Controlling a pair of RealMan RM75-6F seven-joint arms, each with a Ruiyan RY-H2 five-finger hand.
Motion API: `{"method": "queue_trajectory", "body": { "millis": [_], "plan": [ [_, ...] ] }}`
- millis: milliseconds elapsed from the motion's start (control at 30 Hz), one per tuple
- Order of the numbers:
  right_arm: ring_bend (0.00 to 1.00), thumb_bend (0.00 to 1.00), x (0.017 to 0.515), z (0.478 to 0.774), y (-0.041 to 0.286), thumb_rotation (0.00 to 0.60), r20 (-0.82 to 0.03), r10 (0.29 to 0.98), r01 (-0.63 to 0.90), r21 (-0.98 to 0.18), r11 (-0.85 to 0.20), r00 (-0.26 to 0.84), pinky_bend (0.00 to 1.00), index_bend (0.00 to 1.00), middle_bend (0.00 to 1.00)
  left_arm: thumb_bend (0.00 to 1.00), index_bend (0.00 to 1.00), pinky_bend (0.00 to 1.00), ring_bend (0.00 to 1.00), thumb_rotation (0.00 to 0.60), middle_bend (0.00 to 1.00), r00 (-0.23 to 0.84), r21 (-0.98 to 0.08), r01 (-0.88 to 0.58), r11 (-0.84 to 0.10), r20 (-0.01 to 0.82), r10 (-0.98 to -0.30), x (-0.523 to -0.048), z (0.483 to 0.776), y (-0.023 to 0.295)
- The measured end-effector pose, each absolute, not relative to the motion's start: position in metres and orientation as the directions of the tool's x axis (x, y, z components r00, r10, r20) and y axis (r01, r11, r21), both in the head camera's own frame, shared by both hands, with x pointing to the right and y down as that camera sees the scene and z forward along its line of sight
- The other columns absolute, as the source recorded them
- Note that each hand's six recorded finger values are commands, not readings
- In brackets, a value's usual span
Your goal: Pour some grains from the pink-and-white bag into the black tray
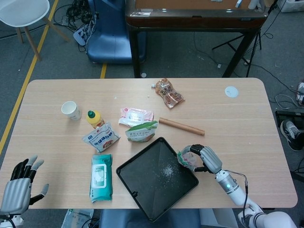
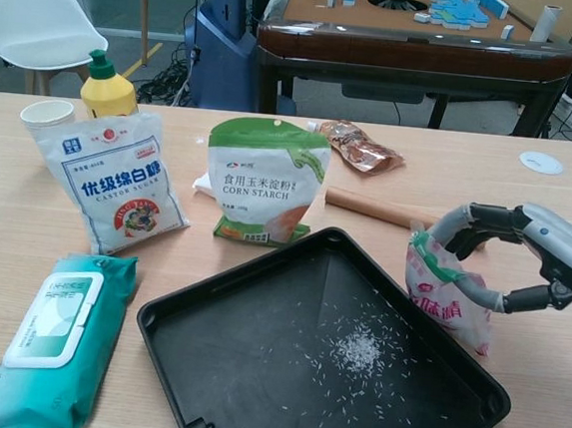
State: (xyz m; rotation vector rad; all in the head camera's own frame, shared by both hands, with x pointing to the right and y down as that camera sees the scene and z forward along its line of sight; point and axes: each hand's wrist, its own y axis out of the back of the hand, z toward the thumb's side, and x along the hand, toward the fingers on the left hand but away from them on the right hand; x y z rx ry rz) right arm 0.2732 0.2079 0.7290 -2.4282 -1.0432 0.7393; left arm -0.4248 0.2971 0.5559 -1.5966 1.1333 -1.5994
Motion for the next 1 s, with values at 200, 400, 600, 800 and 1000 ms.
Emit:
{"method": "queue_trajectory", "body": {
  "millis": [200,400,600,800,1000],
  "plan": [
    [0.24,0.38,0.278,0.726,0.209,0.6,-0.317,0.744,0.533,-0.54,-0.652,0.589,0.18,0.14,0.31,0.28,0.16,0.03,0.0,0.6,0.07,-0.091,-0.879,-0.147,-0.454,0.469,-0.879,-0.424,0.556,0.297],
    [0.2,0.38,0.281,0.721,0.209,0.6,-0.312,0.743,0.518,-0.559,-0.647,0.592,0.15,0.09,0.26,0.28,0.16,0.03,0.0,0.6,0.07,-0.092,-0.879,-0.151,-0.453,0.469,-0.879,-0.424,0.557,0.297],
    [0.15,0.38,0.288,0.711,0.208,0.6,-0.301,0.752,0.499,-0.597,-0.628,0.587,0.11,0.07,0.2,0.28,0.16,0.03,0.0,0.6,0.07,-0.093,-0.881,-0.151,-0.449,0.465,-0.88,-0.426,0.556,0.296],
    [0.13,0.38,0.3,0.691,0.206,0.6,-0.28,0.767,0.462,-0.663,-0.589,0.577,0.11,0.06,0.18,0.28,0.16,0.03,0.0,0.6,0.07,-0.096,-0.884,-0.148,-0.443,0.459,-0.883,-0.429,0.555,0.294],
    [0.13,0.38,0.311,0.663,0.203,0.6,-0.273,0.793,0.431,-0.72,-0.544,0.545,0.11,0.06,0.18,0.28,0.16,0.03,0.0,0.6,0.07,-0.091,-0.885,-0.148,-0.441,0.457,-0.885,-0.431,0.557,0.288]
  ]
}}
